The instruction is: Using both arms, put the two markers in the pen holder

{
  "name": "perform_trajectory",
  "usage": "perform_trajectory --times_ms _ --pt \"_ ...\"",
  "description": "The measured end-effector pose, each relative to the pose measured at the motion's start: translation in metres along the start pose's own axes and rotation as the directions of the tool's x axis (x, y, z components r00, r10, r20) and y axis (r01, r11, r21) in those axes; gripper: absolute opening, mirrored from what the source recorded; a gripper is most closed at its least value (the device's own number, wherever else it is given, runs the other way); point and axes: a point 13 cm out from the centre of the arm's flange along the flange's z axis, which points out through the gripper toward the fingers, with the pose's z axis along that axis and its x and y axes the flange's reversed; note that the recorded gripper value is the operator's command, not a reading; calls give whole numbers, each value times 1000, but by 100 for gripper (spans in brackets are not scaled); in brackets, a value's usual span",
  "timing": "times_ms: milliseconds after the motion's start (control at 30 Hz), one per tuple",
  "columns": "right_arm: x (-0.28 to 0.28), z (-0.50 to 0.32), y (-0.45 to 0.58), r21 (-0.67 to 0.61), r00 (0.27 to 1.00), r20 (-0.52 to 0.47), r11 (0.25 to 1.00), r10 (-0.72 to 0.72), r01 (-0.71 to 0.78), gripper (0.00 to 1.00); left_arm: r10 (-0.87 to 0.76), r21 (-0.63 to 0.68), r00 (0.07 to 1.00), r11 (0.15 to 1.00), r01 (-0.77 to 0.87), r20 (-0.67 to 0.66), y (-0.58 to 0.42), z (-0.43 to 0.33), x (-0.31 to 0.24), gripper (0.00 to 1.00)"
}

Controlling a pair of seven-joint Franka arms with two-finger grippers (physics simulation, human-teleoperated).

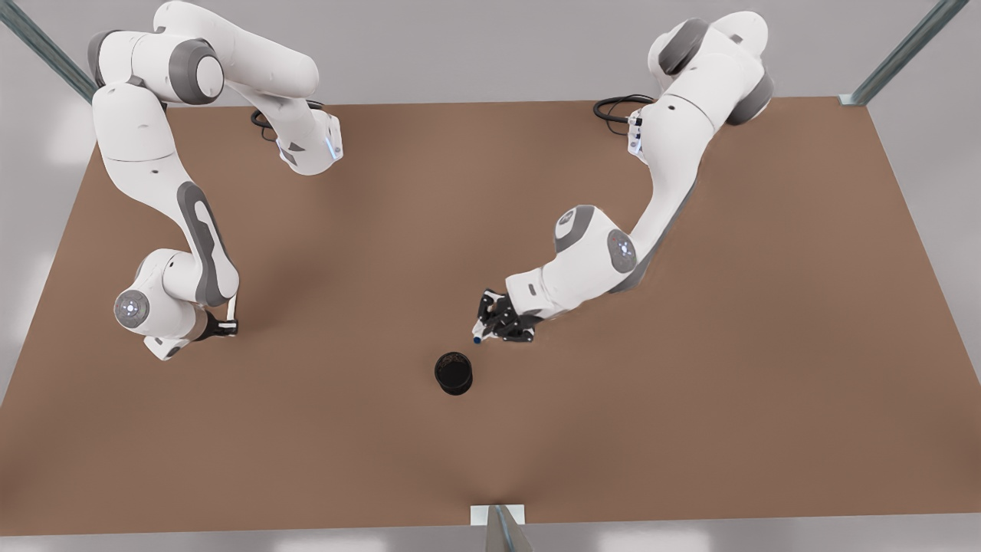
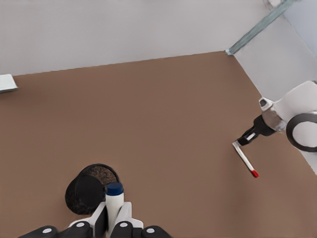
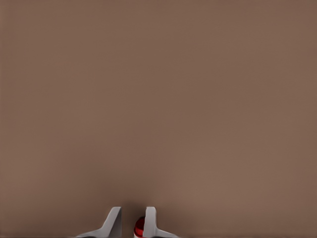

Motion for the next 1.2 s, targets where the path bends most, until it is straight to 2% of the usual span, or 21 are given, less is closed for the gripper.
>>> perform_trajectory --times_ms 33,100,200,300,600,833,900,967,1100,1167,1200 --pt "0 0 0 0 1000 0 1000 -2 2 27 4 15 999 1000 -5 47 -13 23 -2 21" --pt "0 0 0 0 1000 -1 1000 -6 6 27 17 10 984 1000 -19 179 -14 42 -28 21" --pt "0 -1 -1 0 1000 0 1000 -10 10 29 71 -84 933 996 -44 353 19 42 -61 21" --pt "2 -2 -3 -2 1000 -2 1000 -9 9 34 103 -132 888 990 -48 447 37 44 -69 21" --pt "22 9 -8 -23 1000 -30 1000 -3 2 38 128 -170 838 985 -43 530 55 82 -44 21" --pt "31 16 -5 -29 999 -46 1000 -10 8 36 164 -207 818 977 -56 551 66 106 -23 21" --pt "32 16 -5 -30 999 -47 1000 -11 9 27 169 -209 814 976 -60 556 64 110 -20 100" --pt "32 16 -5 -33 999 -46 999 -13 11 21 173 -208 810 976 -65 560 59 112 -18 100" --pt "24 -4 -2 -29 1000 -15 999 -25 25 21 172 -233 800 972 -41 575 89 86 -32 100" --pt "-2 -43 20 -20 996 50 997 -68 69 21 105 -238 826 971 36 554 146 47 -32 100" --pt "-19 -66 39 -17 991 90 995 -100 101 21 51 -227 830 969 93 556 182 -5 -51 100"
